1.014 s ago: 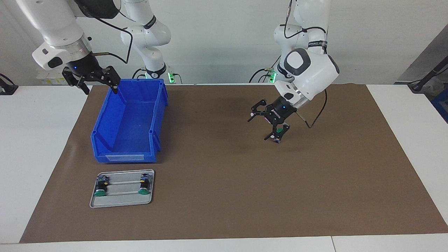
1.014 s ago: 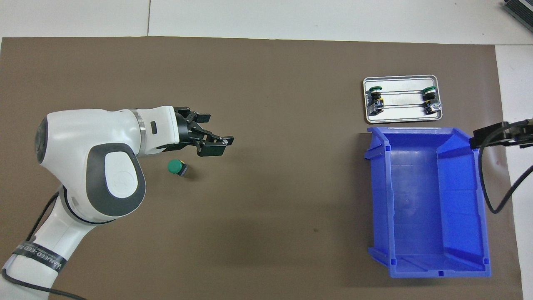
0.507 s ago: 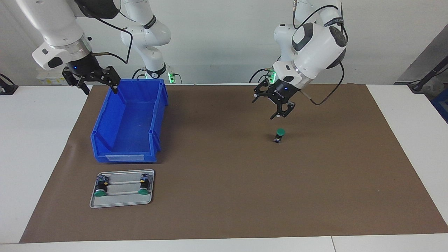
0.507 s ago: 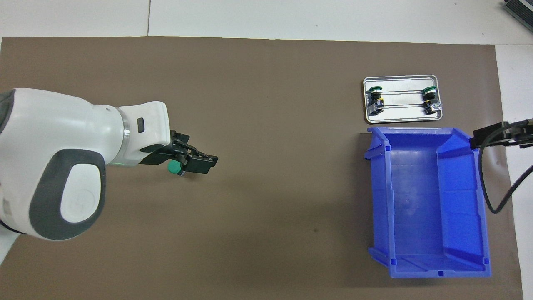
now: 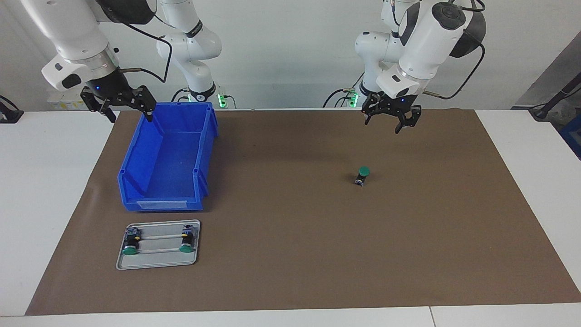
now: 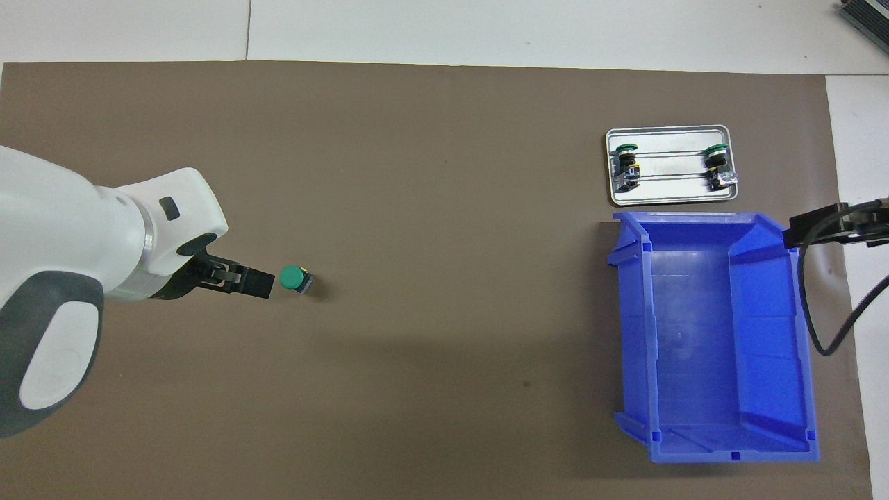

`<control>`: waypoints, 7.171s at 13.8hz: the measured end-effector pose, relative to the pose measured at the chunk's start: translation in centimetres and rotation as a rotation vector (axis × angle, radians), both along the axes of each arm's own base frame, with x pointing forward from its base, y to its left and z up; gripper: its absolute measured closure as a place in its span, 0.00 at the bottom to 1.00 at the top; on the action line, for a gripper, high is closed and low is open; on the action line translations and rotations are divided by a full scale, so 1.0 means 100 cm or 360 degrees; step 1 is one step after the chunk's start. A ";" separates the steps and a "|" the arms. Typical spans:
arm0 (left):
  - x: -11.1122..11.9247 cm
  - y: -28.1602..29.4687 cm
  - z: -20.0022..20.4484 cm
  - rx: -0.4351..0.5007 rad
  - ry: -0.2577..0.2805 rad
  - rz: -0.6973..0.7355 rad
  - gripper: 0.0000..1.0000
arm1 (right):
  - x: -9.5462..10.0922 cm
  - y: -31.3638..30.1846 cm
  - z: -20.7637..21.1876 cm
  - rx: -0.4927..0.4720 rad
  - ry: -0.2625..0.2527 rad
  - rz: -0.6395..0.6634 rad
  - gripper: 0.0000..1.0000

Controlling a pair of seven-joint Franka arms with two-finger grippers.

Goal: Place and press button with both arms

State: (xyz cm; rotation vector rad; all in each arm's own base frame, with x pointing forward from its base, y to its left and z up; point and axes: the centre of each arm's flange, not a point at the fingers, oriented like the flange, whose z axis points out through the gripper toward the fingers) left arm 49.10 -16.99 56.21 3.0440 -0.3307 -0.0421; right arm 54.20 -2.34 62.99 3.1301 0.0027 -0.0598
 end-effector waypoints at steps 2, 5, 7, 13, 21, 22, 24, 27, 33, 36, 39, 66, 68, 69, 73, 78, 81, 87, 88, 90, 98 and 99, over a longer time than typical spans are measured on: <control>-0.002 -0.002 -0.001 0.0025 0.0023 0.0126 0.00 | 0.000 0.000 0.000 0.0000 0.0000 0.0000 0.00; -0.002 -0.002 -0.002 0.0032 0.0024 0.0135 0.00 | 0.000 0.000 0.000 0.0000 0.0000 0.0000 0.00; -0.003 -0.002 -0.003 0.0033 0.0027 0.0109 0.06 | 0.000 0.000 0.000 0.0000 0.0000 0.0000 0.00; 0.002 0.003 -0.012 0.0021 -0.0010 0.0131 0.76 | 0.000 0.000 0.000 0.0000 0.0000 0.0000 0.00; 0.014 0.004 -0.063 0.0003 -0.0074 0.0183 0.99 | 0.000 0.000 0.000 0.0000 0.0000 0.0000 0.00; 0.017 0.003 -0.069 0.0001 -0.0083 0.0185 0.99 | 0.000 0.000 0.000 0.0000 0.0000 0.0000 0.00; 0.025 0.001 -0.085 -0.0007 -0.0114 0.0191 0.99 | 0.000 0.000 0.000 0.0000 0.0000 0.0000 0.00; 0.028 0.000 -0.115 -0.0013 -0.0145 0.0198 0.99 | 0.000 0.000 0.000 0.0000 0.0000 0.0000 0.00; 0.014 -0.005 -0.153 -0.0005 -0.0131 0.0249 0.99 | 0.000 0.000 0.000 0.0000 0.0000 0.0000 0.00; 0.011 -0.006 -0.160 -0.0005 -0.0133 0.0249 0.99 | 0.000 0.000 0.000 0.0000 0.0000 0.0000 0.00; 0.011 -0.006 -0.161 -0.0012 -0.0153 0.0252 0.99 | 0.000 0.000 0.000 0.0000 0.0000 0.0000 0.00; 0.004 -0.014 -0.195 -0.0031 -0.0207 0.0273 0.99 | 0.000 0.000 0.000 0.0000 0.0000 0.0000 0.00; 0.003 -0.014 -0.196 -0.0032 -0.0211 0.0274 0.99 | 0.000 0.000 0.000 0.0000 0.0000 0.0000 0.00; 0.003 -0.014 -0.196 -0.0033 -0.0214 0.0274 0.99 | 0.000 0.000 0.000 0.0000 0.0000 0.0000 0.00; 0.004 -0.014 -0.196 -0.0033 -0.0213 0.0274 0.99 | 0.000 0.000 0.000 0.0000 0.0000 0.0000 0.00; 0.014 -0.018 -0.171 0.0003 -0.0109 0.0263 0.99 | 0.000 0.000 0.000 0.0000 0.0000 0.0000 0.00; 0.025 -0.017 -0.133 0.0027 -0.0036 0.0270 0.99 | 0.000 0.000 0.000 0.0000 0.0000 0.0000 0.00; 0.051 0.055 -0.046 0.0116 0.0088 0.0286 0.99 | 0.000 0.000 0.000 0.0000 0.0000 0.0000 0.00; 0.053 0.072 -0.035 0.0131 0.0109 0.0252 0.99 | 0.000 0.000 0.000 0.0000 0.0000 0.0000 0.00; 0.054 0.103 -0.012 0.0159 0.0137 0.0209 0.99 | 0.000 0.000 0.000 0.0000 0.0001 0.0000 0.00; 0.049 0.118 0.070 0.0212 0.0201 0.0201 0.99 | 0.014 0.073 0.003 0.0072 -0.0150 0.0000 0.00; 0.054 0.116 0.072 0.0208 0.0184 0.0198 0.97 | 0.016 0.107 -0.001 0.0080 -0.0175 -0.0033 0.00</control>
